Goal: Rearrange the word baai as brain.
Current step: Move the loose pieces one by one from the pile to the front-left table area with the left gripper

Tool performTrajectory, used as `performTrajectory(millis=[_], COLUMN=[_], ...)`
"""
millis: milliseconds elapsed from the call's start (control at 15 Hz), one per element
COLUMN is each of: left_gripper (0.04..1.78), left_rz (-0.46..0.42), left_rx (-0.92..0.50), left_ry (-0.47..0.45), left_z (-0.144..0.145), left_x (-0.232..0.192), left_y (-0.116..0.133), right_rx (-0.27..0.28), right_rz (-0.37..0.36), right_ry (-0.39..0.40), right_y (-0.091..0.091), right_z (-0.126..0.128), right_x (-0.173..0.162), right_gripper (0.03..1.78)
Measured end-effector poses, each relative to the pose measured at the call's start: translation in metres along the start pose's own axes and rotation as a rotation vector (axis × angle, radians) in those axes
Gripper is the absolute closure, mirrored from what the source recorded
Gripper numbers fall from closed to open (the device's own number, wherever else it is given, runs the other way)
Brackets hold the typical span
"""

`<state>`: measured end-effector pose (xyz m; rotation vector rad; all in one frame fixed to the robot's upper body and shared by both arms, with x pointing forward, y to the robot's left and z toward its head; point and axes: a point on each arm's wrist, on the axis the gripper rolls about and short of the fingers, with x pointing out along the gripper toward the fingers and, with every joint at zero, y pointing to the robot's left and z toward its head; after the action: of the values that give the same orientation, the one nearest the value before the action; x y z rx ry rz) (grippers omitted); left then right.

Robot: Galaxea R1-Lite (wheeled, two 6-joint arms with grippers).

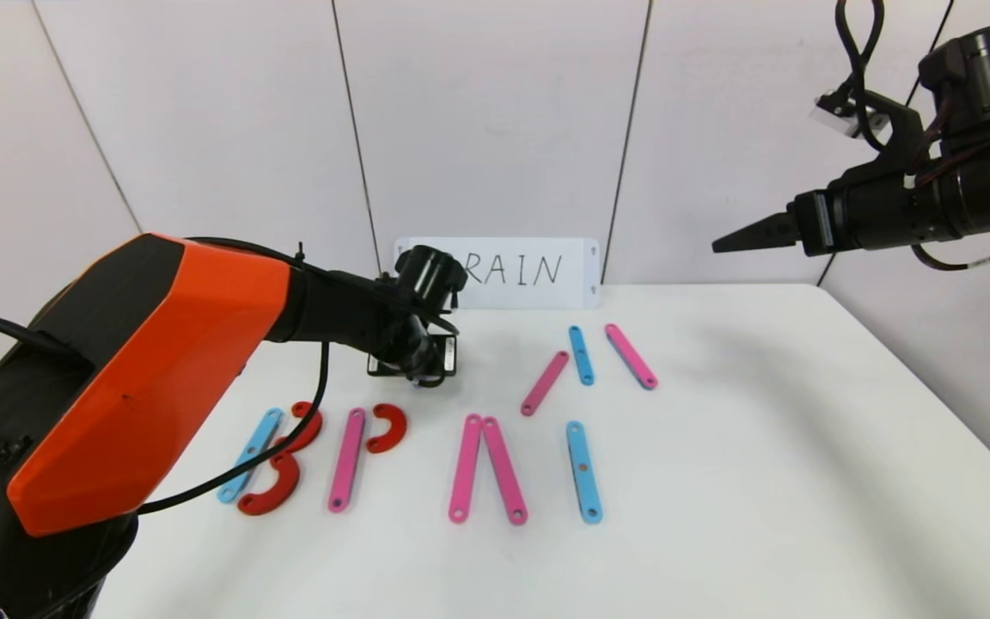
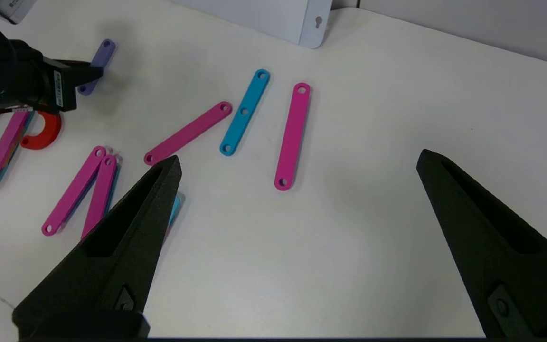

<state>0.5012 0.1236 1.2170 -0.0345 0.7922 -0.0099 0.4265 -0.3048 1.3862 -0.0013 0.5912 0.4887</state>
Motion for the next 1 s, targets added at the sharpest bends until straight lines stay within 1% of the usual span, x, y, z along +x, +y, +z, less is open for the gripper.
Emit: performTrajectory(millis=[200, 400, 733, 1000], left_gripper=[1.55, 1.55, 1.55, 1.55], left_rz=[0.0, 0.044, 0.092, 0.13], left_rx=[-0.032, -0.088, -0.219, -0.306], left_ry=[-0.008, -0.016, -0.014, 0.052], left_z=[0.004, 0.001, -0.026, -0.046], left_x=[-0.015, -0.039, -0.086, -0.118], left_y=[0.002, 0.005, -0.001, -0.002], right_rx=[0.0, 0.0, -0.001, -0.001], right_rz=[-0.001, -0.002, 0.001, 0.001], right_ry=[-0.001, -0.001, -0.001, 0.0], right_y=[0.0, 0.0, 0.001, 0.001], right_z=[0.0, 0.0, 0.0, 0.0], right_x=[0.0, -0.001, 0.0, 0.0], right_gripper=[0.07, 0.07, 0.07, 0.07])
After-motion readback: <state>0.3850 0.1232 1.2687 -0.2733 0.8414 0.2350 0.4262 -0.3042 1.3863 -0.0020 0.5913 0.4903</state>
